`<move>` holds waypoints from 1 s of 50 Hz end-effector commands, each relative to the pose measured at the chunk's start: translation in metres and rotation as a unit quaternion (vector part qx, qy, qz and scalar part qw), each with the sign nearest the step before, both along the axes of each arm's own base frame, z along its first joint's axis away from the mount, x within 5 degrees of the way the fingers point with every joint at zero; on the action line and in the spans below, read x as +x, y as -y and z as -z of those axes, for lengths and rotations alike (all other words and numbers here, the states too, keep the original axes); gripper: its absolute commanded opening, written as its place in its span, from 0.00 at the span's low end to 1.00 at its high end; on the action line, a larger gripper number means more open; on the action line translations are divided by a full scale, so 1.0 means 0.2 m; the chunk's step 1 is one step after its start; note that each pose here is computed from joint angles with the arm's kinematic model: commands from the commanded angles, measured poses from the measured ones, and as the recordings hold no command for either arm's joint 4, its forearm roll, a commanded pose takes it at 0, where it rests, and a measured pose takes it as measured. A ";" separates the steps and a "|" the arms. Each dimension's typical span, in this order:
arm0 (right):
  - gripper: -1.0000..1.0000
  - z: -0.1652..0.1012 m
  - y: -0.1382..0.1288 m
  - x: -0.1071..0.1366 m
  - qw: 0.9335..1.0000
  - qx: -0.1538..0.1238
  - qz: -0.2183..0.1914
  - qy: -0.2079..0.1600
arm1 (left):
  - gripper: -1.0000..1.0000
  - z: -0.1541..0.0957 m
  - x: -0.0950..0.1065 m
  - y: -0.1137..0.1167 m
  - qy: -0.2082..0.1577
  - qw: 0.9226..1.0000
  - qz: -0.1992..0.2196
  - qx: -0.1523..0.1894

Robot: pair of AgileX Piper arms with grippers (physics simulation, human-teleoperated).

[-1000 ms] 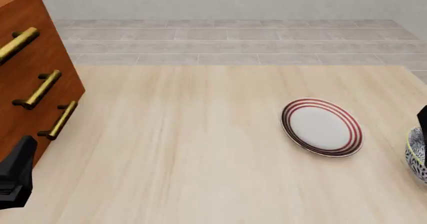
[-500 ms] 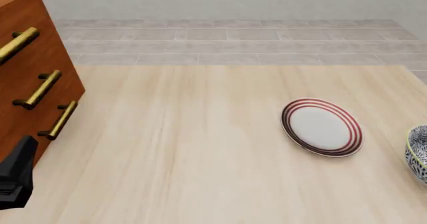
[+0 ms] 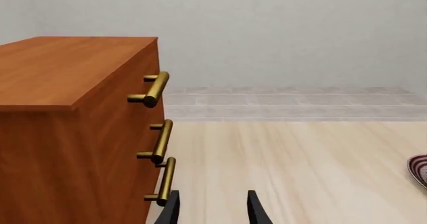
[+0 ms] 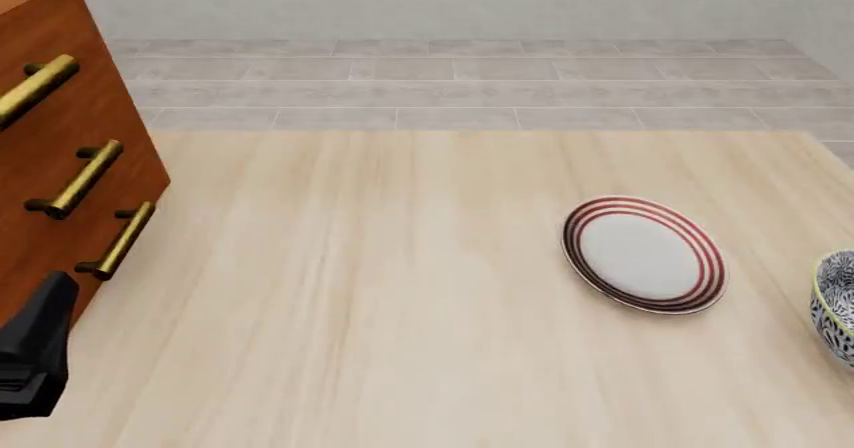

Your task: Put the bowl on top of the cabinet.

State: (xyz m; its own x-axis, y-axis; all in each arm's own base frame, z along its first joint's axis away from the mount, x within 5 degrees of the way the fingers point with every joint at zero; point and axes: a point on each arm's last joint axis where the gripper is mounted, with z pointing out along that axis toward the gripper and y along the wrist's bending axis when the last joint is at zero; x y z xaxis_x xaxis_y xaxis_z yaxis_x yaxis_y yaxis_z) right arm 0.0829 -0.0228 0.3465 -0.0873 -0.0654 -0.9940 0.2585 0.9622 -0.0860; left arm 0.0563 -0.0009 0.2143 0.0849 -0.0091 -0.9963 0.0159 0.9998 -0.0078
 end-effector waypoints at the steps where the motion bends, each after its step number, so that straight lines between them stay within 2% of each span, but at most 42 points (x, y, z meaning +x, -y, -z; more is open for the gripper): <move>1: 1.00 -0.02 0.06 0.07 0.998 0.011 0.037 -0.041 | 1.00 0.00 0.00 0.00 -0.002 1.000 0.002 -0.004; 2: 1.00 -0.02 0.06 0.07 0.998 0.011 0.037 -0.041 | 1.00 0.00 0.00 0.00 -0.002 1.000 0.002 -0.004; 3: 1.00 -0.03 0.08 0.10 0.997 0.031 0.046 -0.047 | 1.00 0.00 0.00 0.00 -0.002 1.000 0.002 -0.006; 6: 1.00 -0.03 0.08 0.11 0.997 0.032 0.043 -0.049 | 1.00 0.00 0.00 0.00 -0.003 1.000 0.003 -0.006; 9: 1.00 -0.03 0.09 0.12 0.997 0.030 0.046 -0.060 | 1.00 0.00 0.00 0.00 -0.003 1.000 0.003 -0.005; 12: 1.00 -0.06 0.10 0.10 0.996 0.011 0.062 -0.057 | 1.00 0.00 0.00 0.00 -0.002 1.000 0.003 -0.005; 15: 1.00 -0.06 0.11 0.13 0.995 0.038 0.064 -0.067 | 1.00 0.00 0.00 0.00 -0.003 1.000 0.004 -0.005; 19: 1.00 -0.06 0.12 0.13 0.994 0.040 0.070 -0.075 | 1.00 0.00 0.00 0.00 -0.003 1.000 0.004 -0.005; 23: 1.00 -0.03 0.16 0.15 0.990 0.033 0.089 -0.101 | 1.00 0.00 0.00 0.00 -0.004 1.000 0.005 -0.003; 28: 1.00 0.01 0.18 0.17 0.987 0.059 0.103 -0.108 | 1.00 0.00 0.01 0.00 -0.006 1.000 0.006 -0.001; 35: 1.00 0.04 0.21 0.17 0.983 0.062 0.119 -0.125 | 1.00 0.01 0.01 0.00 -0.009 1.000 0.006 0.000; 39: 1.00 0.06 0.22 0.18 0.980 0.081 0.128 -0.130 | 1.00 0.01 0.02 0.01 -0.011 1.000 0.008 0.002; 43: 1.00 0.06 0.23 0.17 0.980 0.065 0.131 -0.132 | 1.00 0.01 0.02 0.01 -0.012 1.000 0.009 0.003; 50: 1.00 0.09 0.25 0.17 0.978 0.070 0.143 -0.137 | 1.00 0.01 0.02 0.01 -0.013 1.000 0.009 0.003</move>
